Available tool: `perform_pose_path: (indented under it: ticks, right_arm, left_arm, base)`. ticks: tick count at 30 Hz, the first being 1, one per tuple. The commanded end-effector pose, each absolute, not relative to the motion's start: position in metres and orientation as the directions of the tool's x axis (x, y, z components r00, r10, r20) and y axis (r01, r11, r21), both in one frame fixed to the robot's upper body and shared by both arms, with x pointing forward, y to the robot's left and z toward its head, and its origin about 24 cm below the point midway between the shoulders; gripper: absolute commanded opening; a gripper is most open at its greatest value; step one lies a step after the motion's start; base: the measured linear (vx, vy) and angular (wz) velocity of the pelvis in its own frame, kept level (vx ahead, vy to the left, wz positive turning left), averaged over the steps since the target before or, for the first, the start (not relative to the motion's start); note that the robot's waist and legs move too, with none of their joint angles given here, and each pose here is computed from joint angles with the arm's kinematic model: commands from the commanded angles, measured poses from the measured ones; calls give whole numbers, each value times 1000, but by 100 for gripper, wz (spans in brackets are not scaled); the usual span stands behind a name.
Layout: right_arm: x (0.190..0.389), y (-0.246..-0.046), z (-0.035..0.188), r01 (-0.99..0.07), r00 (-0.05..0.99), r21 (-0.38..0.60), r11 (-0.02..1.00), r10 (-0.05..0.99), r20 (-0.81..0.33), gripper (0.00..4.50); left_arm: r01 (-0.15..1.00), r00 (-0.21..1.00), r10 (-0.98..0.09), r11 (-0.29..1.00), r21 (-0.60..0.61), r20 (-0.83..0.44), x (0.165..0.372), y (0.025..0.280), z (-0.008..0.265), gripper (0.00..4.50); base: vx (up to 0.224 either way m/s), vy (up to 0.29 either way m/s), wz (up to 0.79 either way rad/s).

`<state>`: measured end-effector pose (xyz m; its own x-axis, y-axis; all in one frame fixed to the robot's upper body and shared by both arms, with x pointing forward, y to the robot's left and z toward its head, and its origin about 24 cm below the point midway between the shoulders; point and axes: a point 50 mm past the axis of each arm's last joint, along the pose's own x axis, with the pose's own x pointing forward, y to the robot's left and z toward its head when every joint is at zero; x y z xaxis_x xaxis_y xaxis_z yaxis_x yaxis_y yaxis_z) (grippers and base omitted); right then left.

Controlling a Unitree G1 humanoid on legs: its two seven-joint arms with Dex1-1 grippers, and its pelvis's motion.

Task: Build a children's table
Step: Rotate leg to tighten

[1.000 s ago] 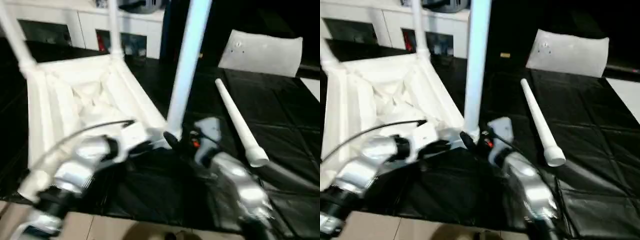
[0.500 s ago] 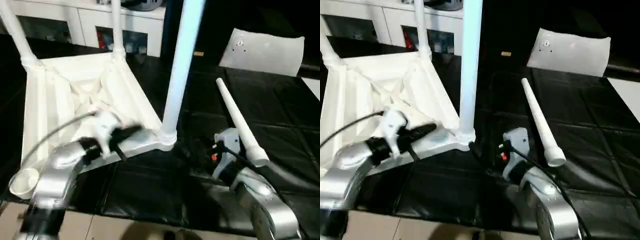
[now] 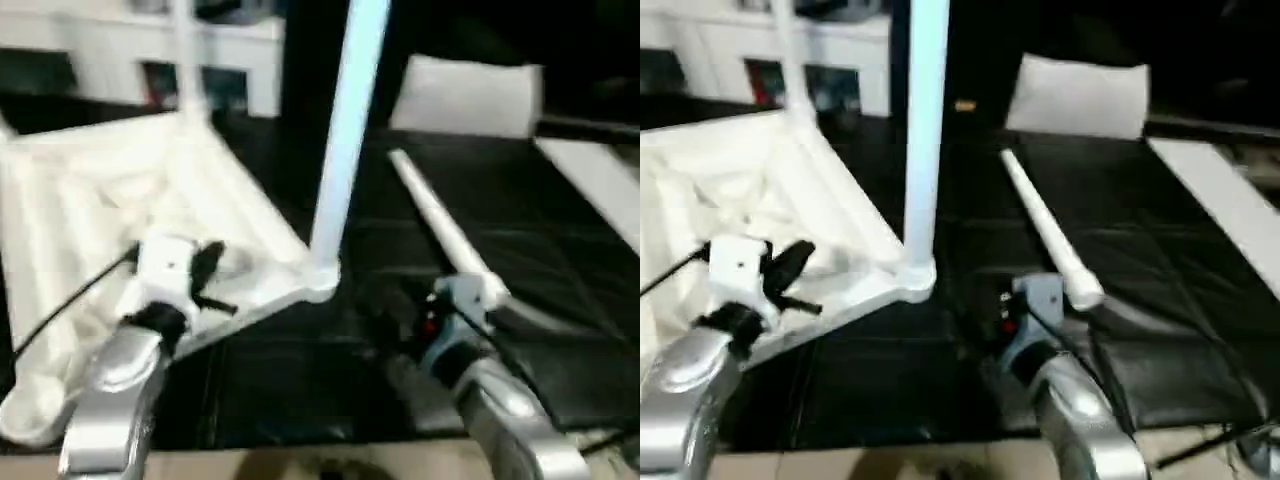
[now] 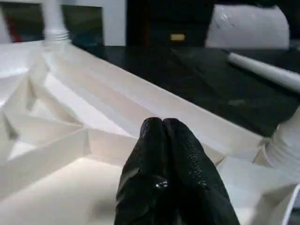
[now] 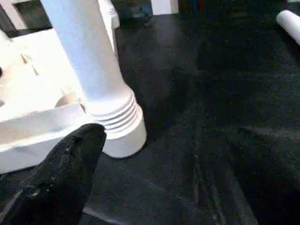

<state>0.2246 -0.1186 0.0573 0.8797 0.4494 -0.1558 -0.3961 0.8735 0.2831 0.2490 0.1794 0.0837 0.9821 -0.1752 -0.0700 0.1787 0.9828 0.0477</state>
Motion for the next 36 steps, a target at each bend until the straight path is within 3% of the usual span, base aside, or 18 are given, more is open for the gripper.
perform_pose_path:
  ticks: [1,6,11,15,21,26,31,32,36]
  right_arm:
    - [226,-126,58,-379,888,258,889,428,-170,443]
    - [230,-129,59,-411,877,217,885,449,-170,443]
    - [233,-131,62,-477,854,152,866,497,-151,448]
    - [236,-133,62,-499,842,142,855,517,-156,448]
    - [247,-132,60,-583,787,80,809,586,-192,448]
    - [249,-132,59,-625,756,52,779,621,-208,448]
    - [249,-133,58,-641,743,46,766,634,-215,448]
    - [249,-133,58,-644,740,43,763,637,-217,450]
    - [248,-133,58,-655,730,42,754,647,-222,450]
  left_arm:
    - [187,979,-183,982,38,-86,247,172,84,0]
    - [217,968,-208,975,52,-142,245,169,80,0]
    - [404,904,-379,908,108,-198,243,161,77,20]
    - [480,865,-448,870,114,-225,247,160,78,20]
    - [651,739,-572,743,156,-357,270,157,77,20]
    - [741,637,-653,665,93,-409,286,156,83,20]
    - [768,588,-679,640,38,-439,295,157,84,20]
    - [777,576,-683,628,42,-449,297,157,84,43]
    - [779,553,-671,626,21,-494,303,159,83,59]
  base:
    - [23,-78,-14]
    - [-39,-98,3]
    - [-96,-37,0]
    - [-55,7,3]
    - [0,0,0]
    - [0,0,0]
    - [0,0,0]
    - [0,0,0]
    - [0,0,0]
